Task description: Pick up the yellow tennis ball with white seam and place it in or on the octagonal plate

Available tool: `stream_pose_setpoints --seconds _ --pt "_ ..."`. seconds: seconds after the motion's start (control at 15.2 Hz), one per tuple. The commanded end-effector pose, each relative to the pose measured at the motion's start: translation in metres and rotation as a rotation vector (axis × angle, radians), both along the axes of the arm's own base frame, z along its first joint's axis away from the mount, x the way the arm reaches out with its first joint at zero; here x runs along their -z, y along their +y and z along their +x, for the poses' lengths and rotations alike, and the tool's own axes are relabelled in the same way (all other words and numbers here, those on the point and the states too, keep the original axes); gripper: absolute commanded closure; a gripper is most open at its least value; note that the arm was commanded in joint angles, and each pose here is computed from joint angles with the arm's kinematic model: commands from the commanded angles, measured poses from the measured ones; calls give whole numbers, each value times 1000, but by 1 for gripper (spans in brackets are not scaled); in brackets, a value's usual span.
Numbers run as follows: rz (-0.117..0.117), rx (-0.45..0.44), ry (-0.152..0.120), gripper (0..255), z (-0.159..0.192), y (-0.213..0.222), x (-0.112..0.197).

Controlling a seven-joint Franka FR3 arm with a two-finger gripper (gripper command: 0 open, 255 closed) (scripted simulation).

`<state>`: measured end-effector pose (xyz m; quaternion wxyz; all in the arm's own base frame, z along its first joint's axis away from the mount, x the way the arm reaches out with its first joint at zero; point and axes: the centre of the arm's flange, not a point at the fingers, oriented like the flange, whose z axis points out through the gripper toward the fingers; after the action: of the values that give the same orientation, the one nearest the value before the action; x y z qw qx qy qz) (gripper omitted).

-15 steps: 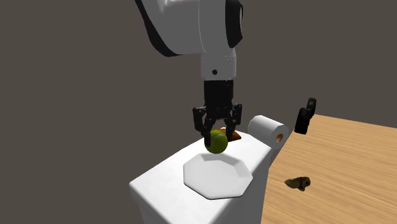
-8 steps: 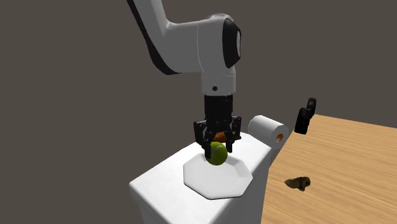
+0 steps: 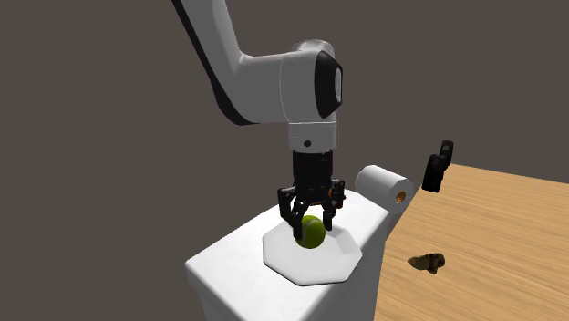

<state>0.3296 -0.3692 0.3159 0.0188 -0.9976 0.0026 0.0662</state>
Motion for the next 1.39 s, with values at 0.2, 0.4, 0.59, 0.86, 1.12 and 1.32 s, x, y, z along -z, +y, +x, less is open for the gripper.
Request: stream_pose_setpoints --seconds 0.2,0.4,0.59,0.86,1.12,1.32 --pt "0 0 0 255 0 0 0" --pt "0 0 0 0 0 0 0" --pt "0 0 0 0 0 0 0" --pt "0 0 0 0 7 -2 -49" --pt "0 0 0 0 7 -2 -49" --pt "0 0 0 0 7 -2 -49"
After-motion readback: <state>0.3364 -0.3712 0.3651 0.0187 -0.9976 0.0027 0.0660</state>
